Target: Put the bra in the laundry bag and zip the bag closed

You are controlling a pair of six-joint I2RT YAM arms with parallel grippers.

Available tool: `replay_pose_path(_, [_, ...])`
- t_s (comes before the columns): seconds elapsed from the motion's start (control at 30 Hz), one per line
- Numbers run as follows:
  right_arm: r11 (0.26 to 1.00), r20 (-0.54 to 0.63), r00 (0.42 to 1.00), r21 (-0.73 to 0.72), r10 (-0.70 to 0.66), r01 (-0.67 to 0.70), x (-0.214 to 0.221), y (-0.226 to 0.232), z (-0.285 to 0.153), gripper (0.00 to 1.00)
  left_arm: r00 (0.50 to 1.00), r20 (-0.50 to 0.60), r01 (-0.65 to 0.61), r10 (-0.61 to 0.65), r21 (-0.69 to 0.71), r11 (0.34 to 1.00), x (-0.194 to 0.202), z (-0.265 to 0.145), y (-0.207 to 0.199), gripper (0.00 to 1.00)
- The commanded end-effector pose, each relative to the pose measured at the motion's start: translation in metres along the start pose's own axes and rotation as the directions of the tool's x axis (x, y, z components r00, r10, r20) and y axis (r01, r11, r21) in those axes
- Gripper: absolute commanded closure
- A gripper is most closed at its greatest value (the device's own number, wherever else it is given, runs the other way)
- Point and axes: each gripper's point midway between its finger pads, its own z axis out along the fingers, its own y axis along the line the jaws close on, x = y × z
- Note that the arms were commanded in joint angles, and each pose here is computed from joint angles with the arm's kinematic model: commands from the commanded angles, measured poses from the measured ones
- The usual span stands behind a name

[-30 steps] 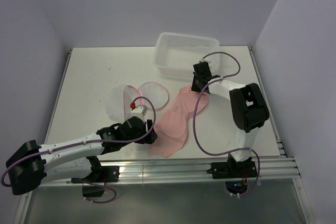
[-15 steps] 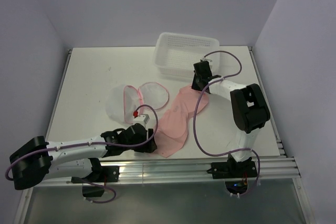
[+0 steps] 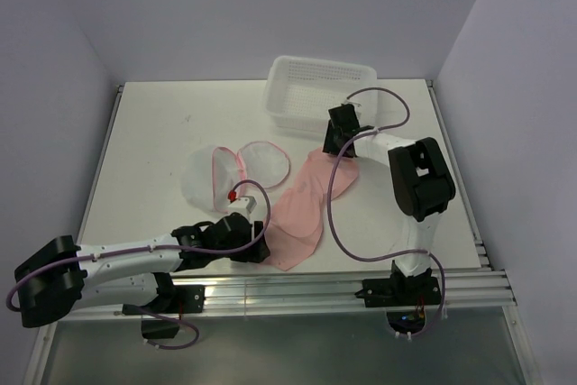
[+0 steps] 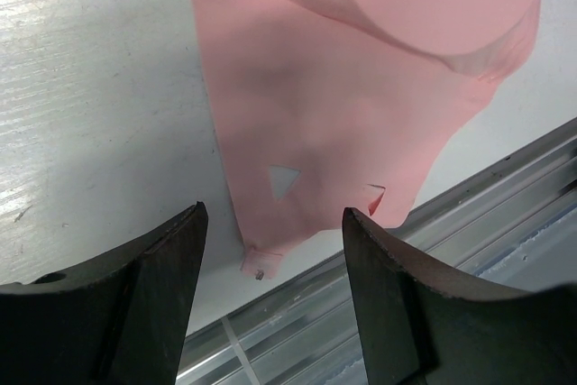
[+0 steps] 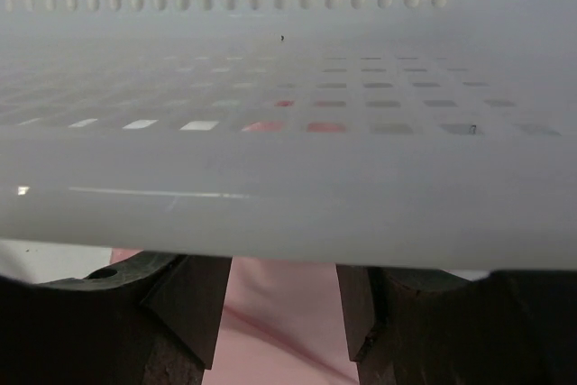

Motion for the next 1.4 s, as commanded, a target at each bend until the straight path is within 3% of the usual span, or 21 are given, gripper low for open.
replay_pose_path(0.0, [0.999, 0.017, 1.000, 0.037, -0.017, 0.017, -0.014, 0.004, -0.003, 0.45, 1.000, 0.026, 0.017, -0.017, 0.015, 1.000, -0.005, -0.002, -0.004, 0.32])
replay_pose_path(0.17, [0.993, -0.016, 0.999, 0.115, -0.038, 0.040, -0.011, -0.006, 0.001, 0.46, 0.999, 0.038, 0.012, -0.013, 0.008, 1.000, -0.007, -0.005, -0.003, 0.32])
replay_pose_path(0.4, [0.992, -0.047, 0.997, 0.115, -0.055, 0.060, -0.009, -0.002, 0.001, 0.64, 0.998, 0.057, 0.006, -0.005, -0.005, 1.000, -0.010, -0.007, 0.002, 0.32])
replay_pose_path(0.47, [0.991, -0.061, 0.996, 0.117, -0.062, 0.069, -0.008, -0.002, 0.002, 0.57, 0.998, 0.055, 0.004, -0.004, -0.006, 1.000, -0.009, -0.005, 0.002, 0.32])
replay_pose_path(0.5, [0.992, -0.067, 0.996, 0.109, -0.062, 0.069, -0.007, -0.001, 0.001, 0.45, 0.998, 0.055, 0.004, -0.003, -0.008, 1.000, -0.009, -0.005, 0.003, 0.32])
replay_pose_path(0.57, [0.993, -0.063, 0.996, 0.100, -0.057, 0.063, -0.004, -0.001, -0.001, 0.36, 0.998, 0.057, 0.004, -0.004, -0.008, 1.000, -0.008, -0.006, 0.004, 0.32])
replay_pose_path(0.6, [0.995, -0.060, 0.997, 0.086, -0.053, 0.058, -0.004, 0.001, -0.001, 0.37, 0.998, 0.057, 0.007, -0.006, -0.010, 1.000, -0.008, -0.006, 0.005, 0.32])
replay_pose_path(0.77, [0.993, -0.080, 0.995, 0.097, -0.057, 0.064, -0.001, 0.003, -0.002, 0.47, 0.998, 0.067, 0.001, 0.000, -0.006, 1.000, -0.010, -0.007, 0.003, 0.32])
replay_pose_path(0.9, [0.991, -0.096, 0.993, 0.110, -0.068, 0.078, -0.001, 0.004, -0.001, 0.67, 0.997, 0.075, 0.003, -0.003, 0.003, 1.000, -0.011, -0.006, 0.002, 0.32])
replay_pose_path(0.97, [0.990, -0.093, 0.993, 0.121, -0.066, 0.077, -0.001, 0.002, -0.001, 0.82, 0.997, 0.078, 0.005, -0.006, 0.008, 1.000, -0.012, -0.006, 0.001, 0.32])
replay_pose_path(1.23, [0.991, 0.037, 0.997, 0.118, -0.072, 0.067, -0.030, 0.001, -0.026, 0.78, 0.997, 0.079, -0.002, 0.000, 0.026, 1.000, -0.012, -0.005, -0.002, 0.33])
replay_pose_path(1.37, [0.994, 0.113, 0.991, 0.092, -0.075, 0.065, -0.048, 0.003, -0.045, 0.85, 0.998, 0.062, -0.007, 0.004, 0.052, 0.999, -0.010, 0.002, -0.010, 0.38])
